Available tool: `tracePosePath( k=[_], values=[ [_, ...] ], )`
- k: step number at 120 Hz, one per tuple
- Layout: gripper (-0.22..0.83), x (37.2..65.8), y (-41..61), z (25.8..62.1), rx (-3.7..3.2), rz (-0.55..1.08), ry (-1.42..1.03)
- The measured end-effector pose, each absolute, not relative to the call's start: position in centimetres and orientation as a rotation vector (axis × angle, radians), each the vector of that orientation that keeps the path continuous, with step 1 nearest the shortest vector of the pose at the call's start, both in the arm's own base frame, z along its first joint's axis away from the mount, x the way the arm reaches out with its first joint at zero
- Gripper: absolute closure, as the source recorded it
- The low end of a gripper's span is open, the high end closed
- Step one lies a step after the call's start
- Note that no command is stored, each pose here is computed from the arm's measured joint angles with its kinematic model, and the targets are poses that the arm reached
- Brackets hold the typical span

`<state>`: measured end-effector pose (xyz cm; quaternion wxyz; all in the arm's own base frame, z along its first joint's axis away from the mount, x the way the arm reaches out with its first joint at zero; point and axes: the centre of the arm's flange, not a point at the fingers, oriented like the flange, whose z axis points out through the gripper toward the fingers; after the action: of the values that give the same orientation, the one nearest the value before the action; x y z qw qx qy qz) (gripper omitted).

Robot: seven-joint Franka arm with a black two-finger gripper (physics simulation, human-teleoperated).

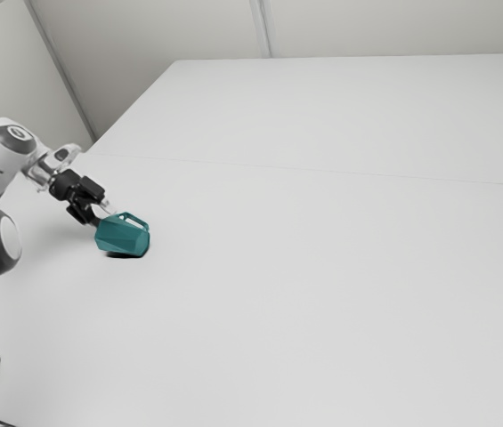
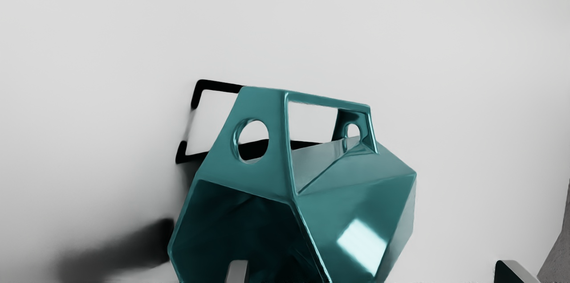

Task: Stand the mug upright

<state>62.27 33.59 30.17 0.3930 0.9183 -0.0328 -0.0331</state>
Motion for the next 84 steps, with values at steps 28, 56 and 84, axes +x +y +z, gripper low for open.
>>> tracePosePath(
  k=[28, 56, 84],
  values=[
    [0.0, 61.1, 33.5, 29.1, 2.276, -0.109, -0.078],
    [0.1, 60.8, 33.2, 28.6, 2.253, -0.112, -0.075],
    [0.28, 60.6, 33.0, 27.9, 2.229, -0.106, -0.063]
  ],
)
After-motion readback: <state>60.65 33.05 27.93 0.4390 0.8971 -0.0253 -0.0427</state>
